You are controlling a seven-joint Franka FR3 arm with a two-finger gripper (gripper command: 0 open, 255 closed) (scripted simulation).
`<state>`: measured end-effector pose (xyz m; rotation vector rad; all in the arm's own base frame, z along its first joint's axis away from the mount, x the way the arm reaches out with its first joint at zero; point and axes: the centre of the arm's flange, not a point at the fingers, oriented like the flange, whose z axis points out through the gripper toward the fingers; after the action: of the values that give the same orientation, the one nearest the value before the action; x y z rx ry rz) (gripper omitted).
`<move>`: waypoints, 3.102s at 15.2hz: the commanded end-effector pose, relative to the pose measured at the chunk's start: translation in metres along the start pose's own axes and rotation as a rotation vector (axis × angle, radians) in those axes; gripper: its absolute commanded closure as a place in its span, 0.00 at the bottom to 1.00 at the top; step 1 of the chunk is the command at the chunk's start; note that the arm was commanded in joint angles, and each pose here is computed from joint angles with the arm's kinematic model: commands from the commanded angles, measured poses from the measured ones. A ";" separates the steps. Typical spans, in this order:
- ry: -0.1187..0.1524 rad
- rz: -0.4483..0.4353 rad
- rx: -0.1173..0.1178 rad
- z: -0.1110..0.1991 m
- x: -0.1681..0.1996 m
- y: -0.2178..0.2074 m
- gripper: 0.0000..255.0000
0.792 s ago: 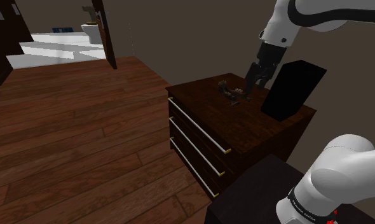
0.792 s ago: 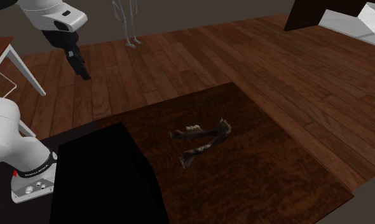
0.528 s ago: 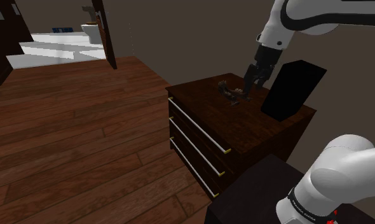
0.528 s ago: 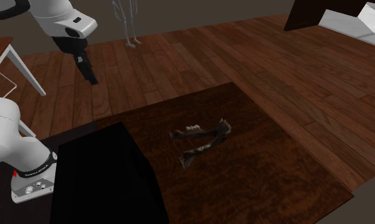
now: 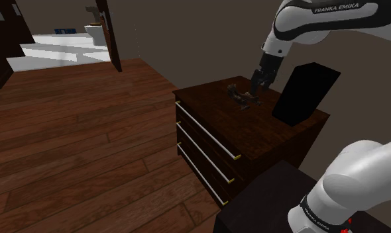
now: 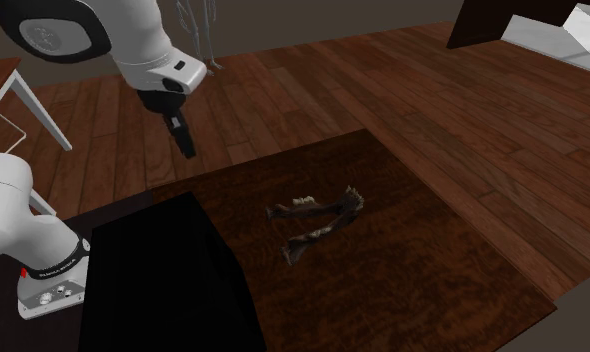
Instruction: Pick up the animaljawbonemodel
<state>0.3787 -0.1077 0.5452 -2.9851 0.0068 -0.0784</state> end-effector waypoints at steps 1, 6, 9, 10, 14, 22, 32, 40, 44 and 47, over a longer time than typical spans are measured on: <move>-0.003 0.001 -0.001 0.006 0.015 0.024 0.00; -0.012 0.003 -0.001 0.026 0.052 0.076 0.00; -0.017 0.005 -0.001 0.038 0.074 0.107 0.00; -0.019 0.005 -0.001 0.042 0.081 0.118 0.00; -0.026 0.007 -0.001 0.058 0.110 0.159 0.00; -0.040 0.011 -0.001 0.091 0.168 0.243 0.00; -0.046 0.013 -0.001 0.136 0.189 0.283 0.00; -0.046 0.013 -0.001 0.144 0.189 0.284 1.00; -0.046 0.013 -0.001 0.144 0.189 0.284 1.00; -0.046 0.013 -0.001 0.134 0.190 0.283 1.00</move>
<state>0.5745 -0.3675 0.3744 -2.9863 0.0207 -0.0070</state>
